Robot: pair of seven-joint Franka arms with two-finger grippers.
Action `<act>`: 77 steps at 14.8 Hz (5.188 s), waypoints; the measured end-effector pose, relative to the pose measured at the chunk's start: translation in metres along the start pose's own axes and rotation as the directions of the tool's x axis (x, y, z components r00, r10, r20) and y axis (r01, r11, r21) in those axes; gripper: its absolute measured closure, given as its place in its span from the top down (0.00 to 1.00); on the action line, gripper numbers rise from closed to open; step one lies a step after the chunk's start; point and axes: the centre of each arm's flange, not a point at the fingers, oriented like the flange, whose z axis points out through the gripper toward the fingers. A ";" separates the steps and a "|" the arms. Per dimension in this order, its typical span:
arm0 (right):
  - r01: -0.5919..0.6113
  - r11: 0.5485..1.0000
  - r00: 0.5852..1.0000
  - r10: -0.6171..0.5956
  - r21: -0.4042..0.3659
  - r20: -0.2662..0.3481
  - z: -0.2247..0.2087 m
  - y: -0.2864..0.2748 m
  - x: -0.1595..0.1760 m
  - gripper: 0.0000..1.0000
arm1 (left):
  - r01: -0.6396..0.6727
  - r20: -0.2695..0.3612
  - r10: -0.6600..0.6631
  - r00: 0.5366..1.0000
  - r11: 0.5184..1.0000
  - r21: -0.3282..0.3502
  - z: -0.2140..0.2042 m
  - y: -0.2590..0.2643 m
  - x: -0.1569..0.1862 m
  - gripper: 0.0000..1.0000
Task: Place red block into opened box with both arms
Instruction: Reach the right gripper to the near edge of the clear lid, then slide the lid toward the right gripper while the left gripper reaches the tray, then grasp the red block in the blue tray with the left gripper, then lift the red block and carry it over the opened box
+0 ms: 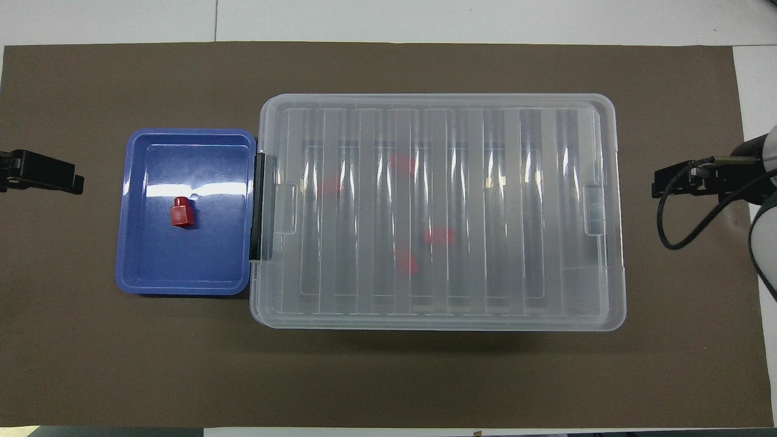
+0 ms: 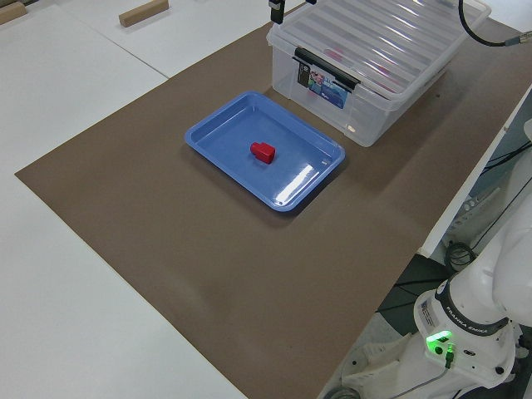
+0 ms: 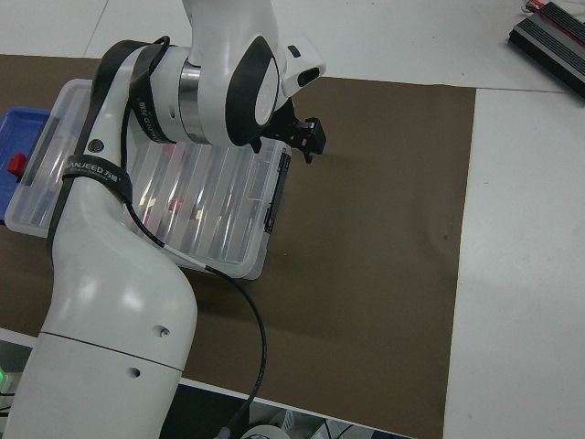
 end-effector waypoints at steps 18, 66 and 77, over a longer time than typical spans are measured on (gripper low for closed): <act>0.049 0.999 0.999 -0.049 -0.013 0.012 0.107 -0.013 0.011 1.00 | 0.000 0.002 0.000 1.000 1.000 -0.002 0.001 0.002 -0.005 1.00; 0.152 0.988 0.988 -0.152 -0.007 0.009 0.106 0.174 -0.003 1.00 | 0.202 -0.034 -0.202 0.979 0.979 0.002 0.324 -0.021 0.002 0.34; 0.159 0.987 0.987 -0.159 -0.008 0.008 0.106 0.179 -0.003 1.00 | 0.081 -0.082 -0.082 0.993 0.997 -0.009 0.139 0.076 -0.002 0.34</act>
